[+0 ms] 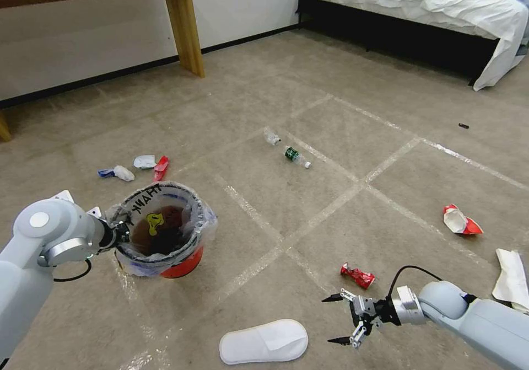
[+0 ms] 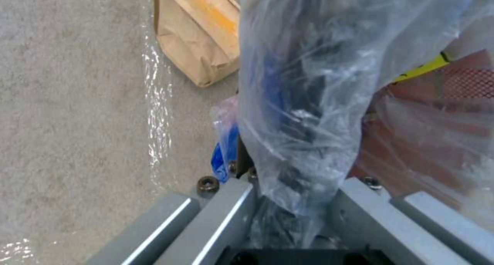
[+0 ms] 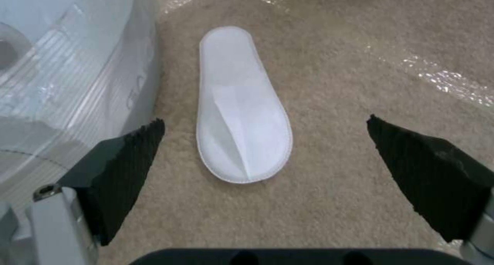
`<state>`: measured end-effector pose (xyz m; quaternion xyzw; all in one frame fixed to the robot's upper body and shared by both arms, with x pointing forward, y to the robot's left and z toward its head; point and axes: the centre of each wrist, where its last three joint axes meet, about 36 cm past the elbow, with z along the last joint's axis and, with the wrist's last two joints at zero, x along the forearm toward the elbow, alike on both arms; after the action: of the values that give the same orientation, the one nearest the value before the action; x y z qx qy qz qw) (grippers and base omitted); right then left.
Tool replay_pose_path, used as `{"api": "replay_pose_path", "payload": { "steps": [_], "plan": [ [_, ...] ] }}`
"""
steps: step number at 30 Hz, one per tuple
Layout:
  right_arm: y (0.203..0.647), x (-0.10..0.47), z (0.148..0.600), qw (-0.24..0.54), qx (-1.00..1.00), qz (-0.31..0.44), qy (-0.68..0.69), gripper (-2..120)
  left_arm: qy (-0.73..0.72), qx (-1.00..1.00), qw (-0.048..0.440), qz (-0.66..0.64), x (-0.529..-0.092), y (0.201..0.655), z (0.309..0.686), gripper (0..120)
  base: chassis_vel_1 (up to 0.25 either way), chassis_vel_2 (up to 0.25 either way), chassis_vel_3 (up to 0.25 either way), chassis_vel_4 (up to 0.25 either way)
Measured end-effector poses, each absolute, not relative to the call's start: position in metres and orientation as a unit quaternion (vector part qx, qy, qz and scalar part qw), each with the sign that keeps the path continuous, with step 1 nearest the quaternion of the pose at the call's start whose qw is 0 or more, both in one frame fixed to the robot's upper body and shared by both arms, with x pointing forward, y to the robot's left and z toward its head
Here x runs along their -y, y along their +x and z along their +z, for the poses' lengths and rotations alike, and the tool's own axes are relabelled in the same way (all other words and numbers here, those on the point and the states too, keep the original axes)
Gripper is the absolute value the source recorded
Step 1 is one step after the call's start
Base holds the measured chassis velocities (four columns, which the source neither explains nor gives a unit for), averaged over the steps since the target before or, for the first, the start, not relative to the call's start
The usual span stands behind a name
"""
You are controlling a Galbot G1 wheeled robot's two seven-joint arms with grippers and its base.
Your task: Pick up the trash bin and place the garbage on the floor into it.
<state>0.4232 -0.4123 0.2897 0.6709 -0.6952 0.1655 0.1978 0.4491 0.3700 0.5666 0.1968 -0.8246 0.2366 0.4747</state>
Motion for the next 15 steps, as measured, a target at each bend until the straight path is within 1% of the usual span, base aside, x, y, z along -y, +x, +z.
{"api": "replay_pose_path", "payload": {
  "steps": [11,15],
  "plan": [
    [0.437,0.409,0.287,0.199,0.695,0.162,0.671,100,0.195,0.824,0.475,0.239,-0.369,0.450,0.565,0,0.000,0.000,0.000,0.000],
    [0.446,0.400,0.282,0.195,0.694,0.158,0.674,100,0.193,0.824,0.476,0.239,-0.367,0.449,0.564,0,0.000,0.000,0.000,0.000]
  ]
}}
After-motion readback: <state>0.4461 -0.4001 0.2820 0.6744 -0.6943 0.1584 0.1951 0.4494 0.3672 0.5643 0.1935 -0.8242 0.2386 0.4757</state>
